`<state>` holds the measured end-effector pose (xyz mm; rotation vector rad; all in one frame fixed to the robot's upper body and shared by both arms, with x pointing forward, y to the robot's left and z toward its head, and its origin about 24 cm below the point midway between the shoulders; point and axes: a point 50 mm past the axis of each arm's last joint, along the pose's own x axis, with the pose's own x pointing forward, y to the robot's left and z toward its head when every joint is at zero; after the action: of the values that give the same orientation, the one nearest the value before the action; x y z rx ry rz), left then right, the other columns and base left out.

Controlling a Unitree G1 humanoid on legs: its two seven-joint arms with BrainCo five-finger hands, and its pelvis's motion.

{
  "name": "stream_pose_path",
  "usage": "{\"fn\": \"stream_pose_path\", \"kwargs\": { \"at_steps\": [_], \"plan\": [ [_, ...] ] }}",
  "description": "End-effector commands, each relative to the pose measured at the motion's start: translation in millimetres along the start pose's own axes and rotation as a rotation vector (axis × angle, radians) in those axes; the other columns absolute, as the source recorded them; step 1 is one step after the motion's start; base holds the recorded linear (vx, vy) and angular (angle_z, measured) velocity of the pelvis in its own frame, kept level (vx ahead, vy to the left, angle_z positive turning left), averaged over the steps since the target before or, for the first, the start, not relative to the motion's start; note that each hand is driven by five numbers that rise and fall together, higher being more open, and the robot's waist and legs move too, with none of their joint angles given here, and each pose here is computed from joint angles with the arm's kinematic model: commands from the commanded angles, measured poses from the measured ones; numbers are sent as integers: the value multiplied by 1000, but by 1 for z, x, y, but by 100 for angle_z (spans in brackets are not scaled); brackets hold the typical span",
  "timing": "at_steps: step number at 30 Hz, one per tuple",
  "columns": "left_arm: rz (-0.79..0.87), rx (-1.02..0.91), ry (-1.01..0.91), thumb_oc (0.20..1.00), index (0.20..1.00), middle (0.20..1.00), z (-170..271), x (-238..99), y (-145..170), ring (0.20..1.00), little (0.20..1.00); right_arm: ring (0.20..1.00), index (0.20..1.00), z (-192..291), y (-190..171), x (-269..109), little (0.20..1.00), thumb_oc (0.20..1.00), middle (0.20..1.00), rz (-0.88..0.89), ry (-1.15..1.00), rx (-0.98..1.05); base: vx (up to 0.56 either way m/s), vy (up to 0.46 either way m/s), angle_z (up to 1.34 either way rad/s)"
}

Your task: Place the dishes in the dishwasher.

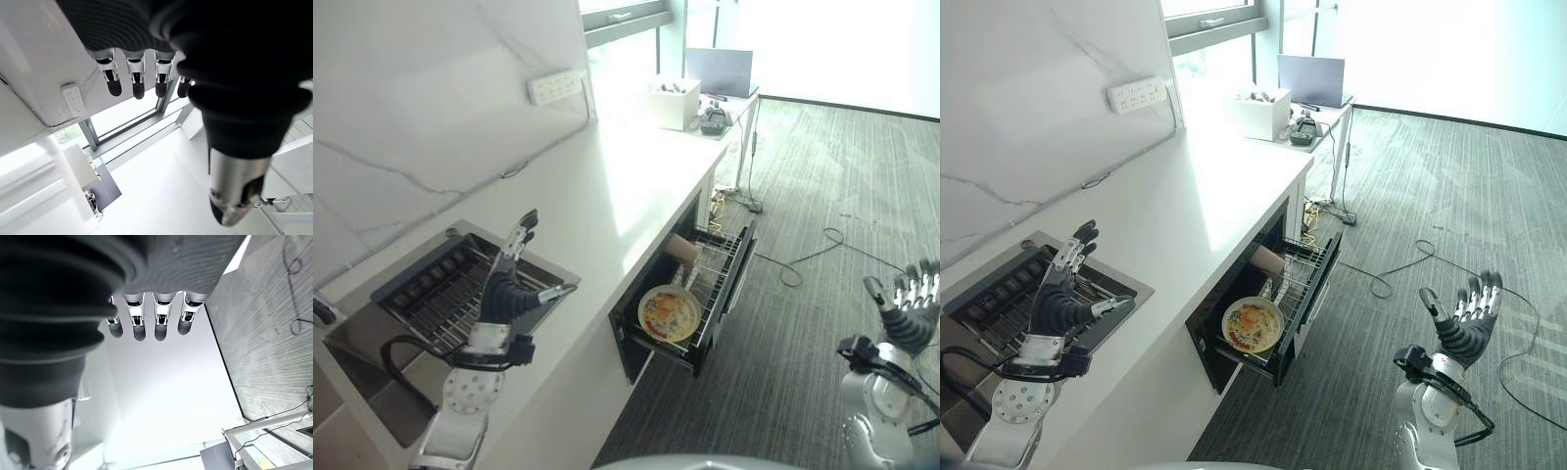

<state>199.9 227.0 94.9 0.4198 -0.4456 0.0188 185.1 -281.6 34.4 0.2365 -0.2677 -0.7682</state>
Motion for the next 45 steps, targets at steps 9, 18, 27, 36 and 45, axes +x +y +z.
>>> {"fn": "stream_pose_path", "kwargs": {
  "at_steps": [9,18,27,36,45],
  "plan": [
    [141,-8,-154,1000,1000,1000,16,38,6,1000,1000,1000,1000,-34,18,17,1000,1000,1000,-49,203,312,-13,-73,35],
    [57,61,-139,1000,1000,1000,18,52,0,1000,1000,1000,1000,-56,36,27,1000,1000,1000,101,356,302,95,-27,41],
    [86,71,-135,1000,1000,1000,19,57,-8,1000,1000,1000,1000,-60,31,55,1000,1000,1000,14,400,416,96,47,-14],
    [147,96,-144,1000,1000,1000,21,60,-10,1000,1000,1000,1000,-48,-13,61,1000,1000,1000,-277,243,315,8,18,-11],
    [107,99,-172,1000,1000,1000,27,60,-11,1000,1000,1000,1000,-51,6,73,1000,1000,1000,-9,347,264,18,-34,-7]
  ]
}}
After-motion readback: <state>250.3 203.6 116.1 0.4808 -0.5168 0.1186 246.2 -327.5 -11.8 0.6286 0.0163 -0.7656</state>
